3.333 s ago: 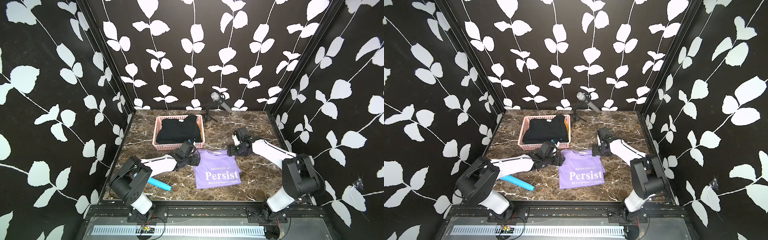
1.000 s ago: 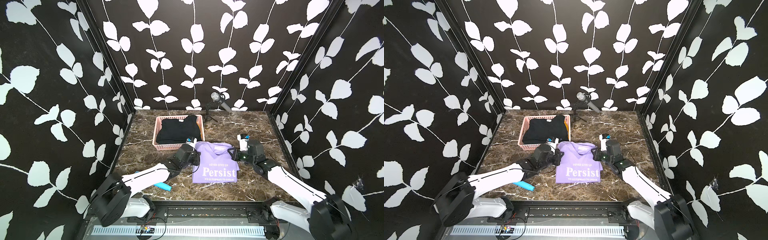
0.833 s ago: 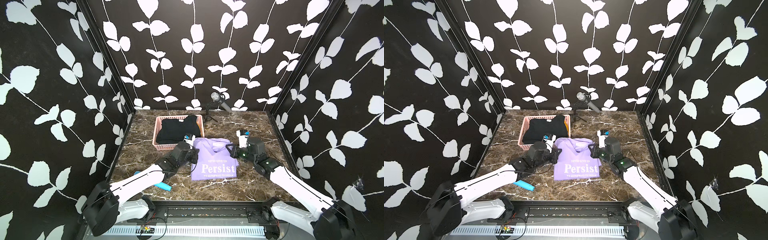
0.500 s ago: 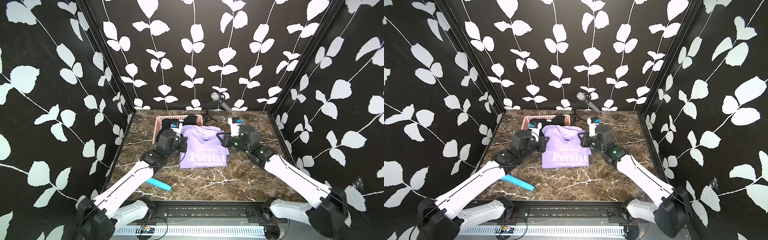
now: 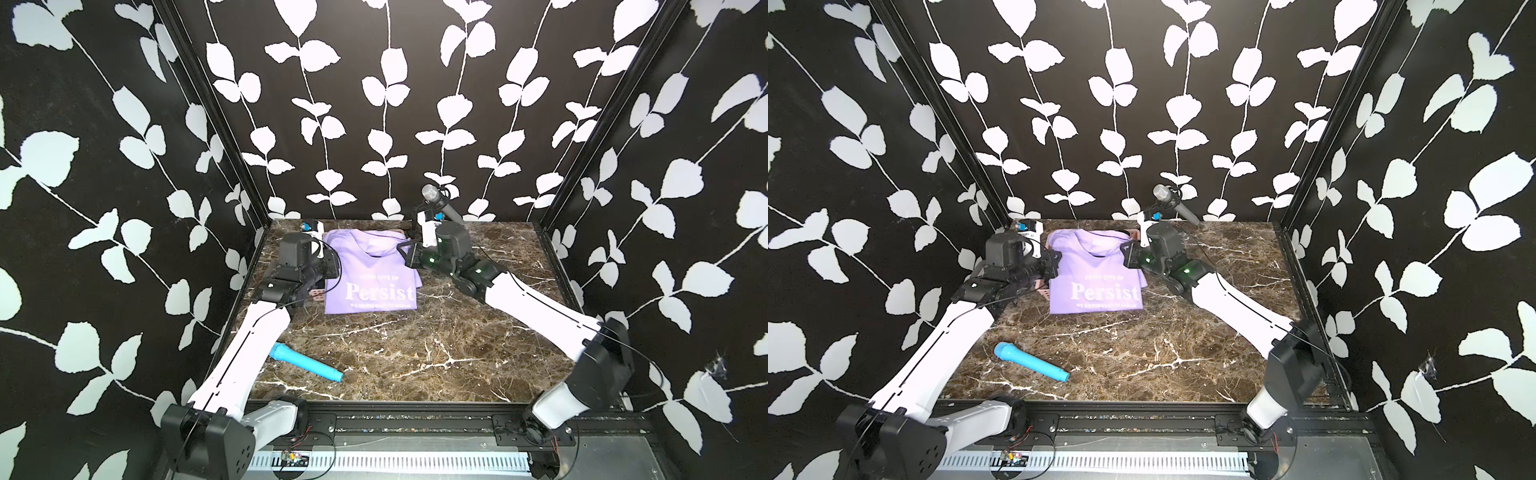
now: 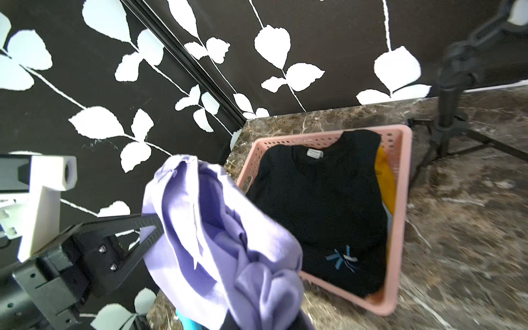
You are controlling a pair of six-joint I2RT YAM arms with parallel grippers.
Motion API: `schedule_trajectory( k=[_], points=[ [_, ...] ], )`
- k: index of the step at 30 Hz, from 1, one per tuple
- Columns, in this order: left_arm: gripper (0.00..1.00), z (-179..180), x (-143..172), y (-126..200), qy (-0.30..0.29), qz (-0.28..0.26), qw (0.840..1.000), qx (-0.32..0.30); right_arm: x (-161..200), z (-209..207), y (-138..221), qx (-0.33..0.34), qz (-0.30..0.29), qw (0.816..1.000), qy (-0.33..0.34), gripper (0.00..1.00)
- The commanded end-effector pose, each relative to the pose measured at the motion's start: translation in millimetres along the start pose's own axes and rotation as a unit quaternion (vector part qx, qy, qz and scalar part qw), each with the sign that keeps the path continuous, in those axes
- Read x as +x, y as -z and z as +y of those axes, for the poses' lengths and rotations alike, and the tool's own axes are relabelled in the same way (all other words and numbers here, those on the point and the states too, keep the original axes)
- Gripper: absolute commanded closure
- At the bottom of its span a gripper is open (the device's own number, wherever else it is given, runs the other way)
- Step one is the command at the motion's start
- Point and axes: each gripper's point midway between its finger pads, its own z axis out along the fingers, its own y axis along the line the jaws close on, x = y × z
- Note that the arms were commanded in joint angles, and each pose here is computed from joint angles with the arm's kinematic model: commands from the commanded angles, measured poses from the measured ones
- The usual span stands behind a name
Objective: Put the folded t-shirts into the basket
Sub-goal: Place the T-shirt in the bin.
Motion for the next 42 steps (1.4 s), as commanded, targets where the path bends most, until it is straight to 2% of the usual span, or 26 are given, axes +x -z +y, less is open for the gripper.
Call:
schedule_trajectory(
  k=[1,14,25,42],
  points=[
    [1.00,8,-15,0,-0.007,-0.003,1.000,-0.012,-14,8,-19,-0.003,-0.020,1.000,-0.012,1.00],
    [1.00,53,-20,-42,0.013,0.033,0.998,-0.051,-11,-15,-92,0.039,-0.007,0.999,-0.016,1.00],
    [1.00,80,-19,-96,0.001,0.083,0.993,-0.081,-15,-45,-141,0.086,0.005,0.996,0.004,1.00],
    [1.00,102,-3,-170,-0.013,0.152,0.984,-0.087,-14,-103,-180,0.136,0.017,0.990,-0.011,1.00]
  ],
)
